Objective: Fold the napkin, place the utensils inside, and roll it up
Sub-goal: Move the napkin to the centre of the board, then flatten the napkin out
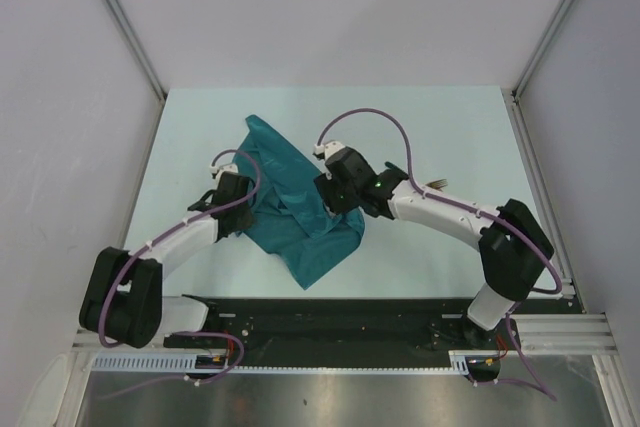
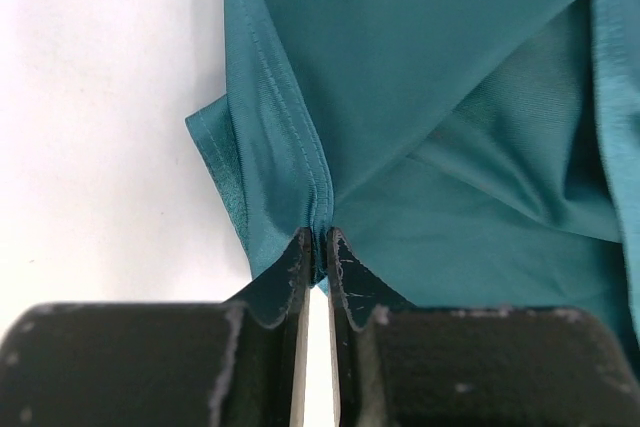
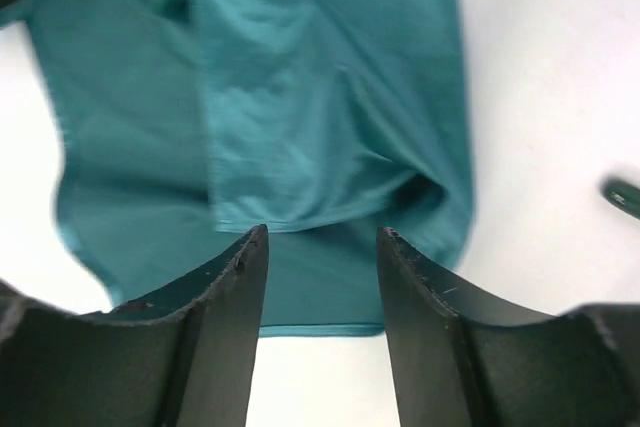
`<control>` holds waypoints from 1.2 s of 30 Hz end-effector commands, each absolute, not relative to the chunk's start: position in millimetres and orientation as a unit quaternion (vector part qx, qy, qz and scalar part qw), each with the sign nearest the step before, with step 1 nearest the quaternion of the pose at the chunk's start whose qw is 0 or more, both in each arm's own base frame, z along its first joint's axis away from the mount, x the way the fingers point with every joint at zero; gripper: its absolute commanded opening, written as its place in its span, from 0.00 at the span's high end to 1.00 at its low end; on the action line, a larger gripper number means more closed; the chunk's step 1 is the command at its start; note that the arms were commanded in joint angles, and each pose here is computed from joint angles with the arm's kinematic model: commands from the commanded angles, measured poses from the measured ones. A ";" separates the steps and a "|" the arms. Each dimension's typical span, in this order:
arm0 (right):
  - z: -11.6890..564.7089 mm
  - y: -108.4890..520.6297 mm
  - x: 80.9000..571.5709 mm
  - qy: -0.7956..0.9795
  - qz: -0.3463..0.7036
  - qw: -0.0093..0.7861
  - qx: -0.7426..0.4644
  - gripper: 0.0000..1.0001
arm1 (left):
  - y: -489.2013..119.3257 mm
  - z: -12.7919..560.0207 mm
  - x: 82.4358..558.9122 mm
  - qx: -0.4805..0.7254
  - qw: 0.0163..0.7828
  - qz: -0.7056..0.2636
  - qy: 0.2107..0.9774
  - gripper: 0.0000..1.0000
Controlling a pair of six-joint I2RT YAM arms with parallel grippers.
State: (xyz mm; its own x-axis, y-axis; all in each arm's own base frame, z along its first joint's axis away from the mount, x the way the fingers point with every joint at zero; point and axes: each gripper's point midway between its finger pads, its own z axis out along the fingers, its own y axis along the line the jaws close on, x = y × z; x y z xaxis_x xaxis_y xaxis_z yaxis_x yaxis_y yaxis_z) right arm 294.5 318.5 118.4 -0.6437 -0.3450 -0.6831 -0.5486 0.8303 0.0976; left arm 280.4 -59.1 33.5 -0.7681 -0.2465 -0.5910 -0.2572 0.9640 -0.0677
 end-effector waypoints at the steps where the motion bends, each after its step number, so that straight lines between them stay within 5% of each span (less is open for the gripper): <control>1: 112.7 338.0 291.2 0.890 0.146 0.338 -0.268 0.48 | -59.7 48.4 281.1 -0.149 0.335 -0.017 0.930 0.89; 13: 64.6 382.8 269.6 0.891 0.147 0.268 -0.337 0.48 | -52.2 55.5 277.4 -0.164 0.348 -0.031 0.922 1.00; 29: 39.8 385.1 254.5 0.896 0.111 0.246 -0.352 0.47 | -52.5 55.9 277.7 -0.167 0.348 -0.041 0.922 1.00; 32: 32.3 382.0 255.5 0.898 0.098 0.243 -0.352 0.50 | -52.8 57.1 277.9 -0.167 0.349 -0.042 0.921 1.00; 36: 29.4 380.8 255.7 0.899 0.095 0.241 -0.353 0.67 | -52.4 57.9 278.1 -0.167 0.351 -0.043 0.920 1.00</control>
